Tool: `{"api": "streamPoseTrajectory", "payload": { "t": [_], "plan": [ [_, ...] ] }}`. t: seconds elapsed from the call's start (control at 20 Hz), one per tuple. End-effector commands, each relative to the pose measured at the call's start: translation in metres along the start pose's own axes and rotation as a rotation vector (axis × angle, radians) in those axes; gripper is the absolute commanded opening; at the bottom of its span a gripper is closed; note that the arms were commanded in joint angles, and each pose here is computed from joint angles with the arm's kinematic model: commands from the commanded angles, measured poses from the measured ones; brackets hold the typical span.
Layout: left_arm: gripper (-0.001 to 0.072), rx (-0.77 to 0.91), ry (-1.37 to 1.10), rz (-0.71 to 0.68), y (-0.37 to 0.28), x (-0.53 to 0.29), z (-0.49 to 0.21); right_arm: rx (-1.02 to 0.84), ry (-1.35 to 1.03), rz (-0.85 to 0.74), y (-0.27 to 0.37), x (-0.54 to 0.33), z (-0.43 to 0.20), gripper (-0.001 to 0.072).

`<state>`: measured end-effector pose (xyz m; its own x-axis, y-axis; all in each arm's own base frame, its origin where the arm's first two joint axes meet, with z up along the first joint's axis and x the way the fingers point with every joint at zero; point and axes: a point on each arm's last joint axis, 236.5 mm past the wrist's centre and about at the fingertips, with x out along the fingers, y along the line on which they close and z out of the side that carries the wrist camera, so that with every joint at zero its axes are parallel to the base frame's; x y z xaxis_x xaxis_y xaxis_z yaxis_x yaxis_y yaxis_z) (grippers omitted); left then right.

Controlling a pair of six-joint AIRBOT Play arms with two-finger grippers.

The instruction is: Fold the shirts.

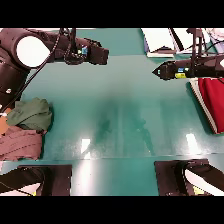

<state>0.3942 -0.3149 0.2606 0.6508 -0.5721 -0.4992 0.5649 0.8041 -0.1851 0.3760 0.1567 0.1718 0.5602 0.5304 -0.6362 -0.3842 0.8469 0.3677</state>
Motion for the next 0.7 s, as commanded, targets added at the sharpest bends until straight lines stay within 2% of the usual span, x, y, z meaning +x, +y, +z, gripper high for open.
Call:
{"api": "streamPoseTrajectory", "payload": {
  "t": [0.0,0.55,0.65],
  "plan": [
    [0.0028,0.0,0.0,0.001,0.0,0.0,0.0,-0.001,-0.001,0.002,0.001,0.0,0.0,0.0022],
    [0.0028,-0.02,-0.056,-0.02,-0.004,0.0,0.013,0.0,0.038,0.012,0.003,0.0,-0.009,0.0022],
    [0.0027,0.036,-0.083,0.037,0.011,-0.004,0.021,-0.001,0.045,0.013,0.004,0.0,-0.011,0.0022]
  ]
}}
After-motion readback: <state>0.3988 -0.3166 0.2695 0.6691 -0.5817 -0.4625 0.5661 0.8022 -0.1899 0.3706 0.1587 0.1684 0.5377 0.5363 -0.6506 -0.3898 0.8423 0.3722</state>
